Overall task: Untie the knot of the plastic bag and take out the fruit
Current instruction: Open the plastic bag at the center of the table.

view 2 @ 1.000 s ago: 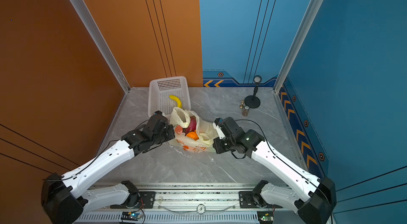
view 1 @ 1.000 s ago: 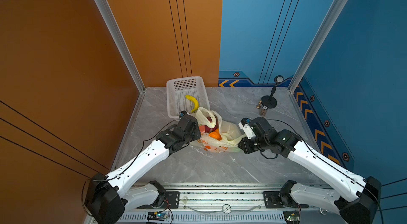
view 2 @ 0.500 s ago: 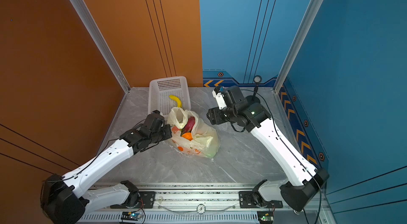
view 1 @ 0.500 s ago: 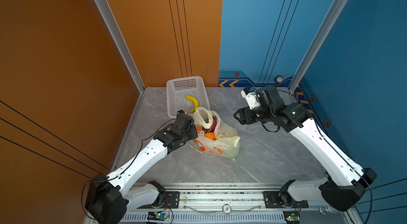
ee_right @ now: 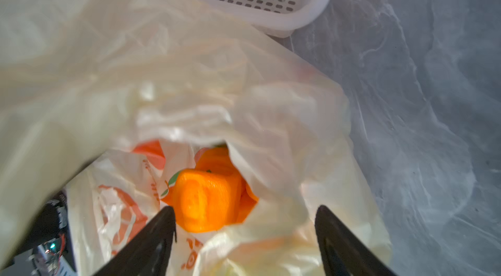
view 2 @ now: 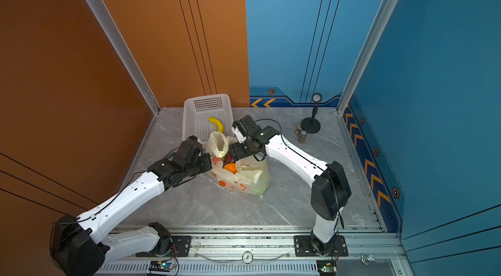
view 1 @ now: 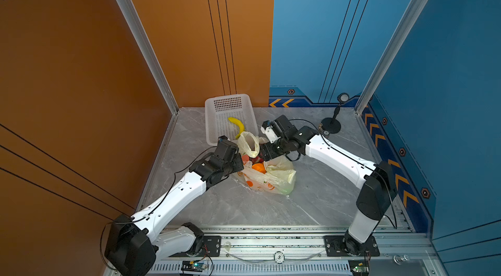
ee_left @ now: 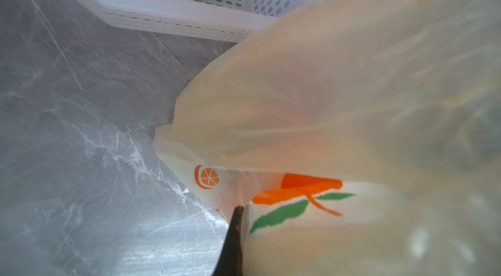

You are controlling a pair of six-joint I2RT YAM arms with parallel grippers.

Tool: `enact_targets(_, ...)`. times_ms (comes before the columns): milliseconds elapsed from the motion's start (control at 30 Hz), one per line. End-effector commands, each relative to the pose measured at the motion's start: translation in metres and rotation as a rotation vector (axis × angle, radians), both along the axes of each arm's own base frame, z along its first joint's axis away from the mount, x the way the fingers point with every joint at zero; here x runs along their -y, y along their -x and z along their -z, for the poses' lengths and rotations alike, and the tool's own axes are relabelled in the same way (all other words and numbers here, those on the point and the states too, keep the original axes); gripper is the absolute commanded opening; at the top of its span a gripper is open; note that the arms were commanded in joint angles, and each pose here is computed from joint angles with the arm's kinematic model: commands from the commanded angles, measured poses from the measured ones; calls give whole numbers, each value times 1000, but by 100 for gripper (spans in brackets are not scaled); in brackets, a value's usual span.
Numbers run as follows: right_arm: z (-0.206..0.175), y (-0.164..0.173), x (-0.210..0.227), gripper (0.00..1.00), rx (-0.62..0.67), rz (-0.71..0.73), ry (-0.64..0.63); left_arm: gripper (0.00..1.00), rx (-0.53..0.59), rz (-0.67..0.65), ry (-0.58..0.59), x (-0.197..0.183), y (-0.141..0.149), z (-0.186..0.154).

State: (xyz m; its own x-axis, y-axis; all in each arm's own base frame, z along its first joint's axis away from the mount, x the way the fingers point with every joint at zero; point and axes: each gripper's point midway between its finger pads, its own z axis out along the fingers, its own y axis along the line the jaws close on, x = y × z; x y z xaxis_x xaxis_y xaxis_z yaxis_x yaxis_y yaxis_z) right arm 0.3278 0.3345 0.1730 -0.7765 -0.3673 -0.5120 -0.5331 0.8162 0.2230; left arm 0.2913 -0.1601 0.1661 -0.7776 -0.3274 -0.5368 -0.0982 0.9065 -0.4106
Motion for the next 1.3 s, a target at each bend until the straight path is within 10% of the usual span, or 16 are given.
enact_targets(0, 13, -28, 14, 65, 102, 141, 133, 0, 9, -18, -8, -7, 0, -3)
enact_targets(233, 8, -51, 88, 14, 229, 281, 310, 0, 11, -112, -65, -52, 16, -7)
enact_targets(333, -8, -68, 141, 8, 234, 401, 288, 0, -8, -183, -129, -92, 30, -10)
enact_targets(567, -8, -76, 172, 11, 136, 459, 122, 2, -17, -220, -127, -134, 47, -14)
enact_targets(767, -14, -67, 141, 33, 100, 384, 50, 75, 135, -122, -49, -115, 32, -54)
enact_targets(1000, -82, -52, 127, 62, 167, 326, -106, 81, 332, 20, -114, -104, 13, -138)
enact_targets(1267, -142, -34, 73, 77, 172, 125, -305, 82, 254, 515, 54, -14, -13, -147)
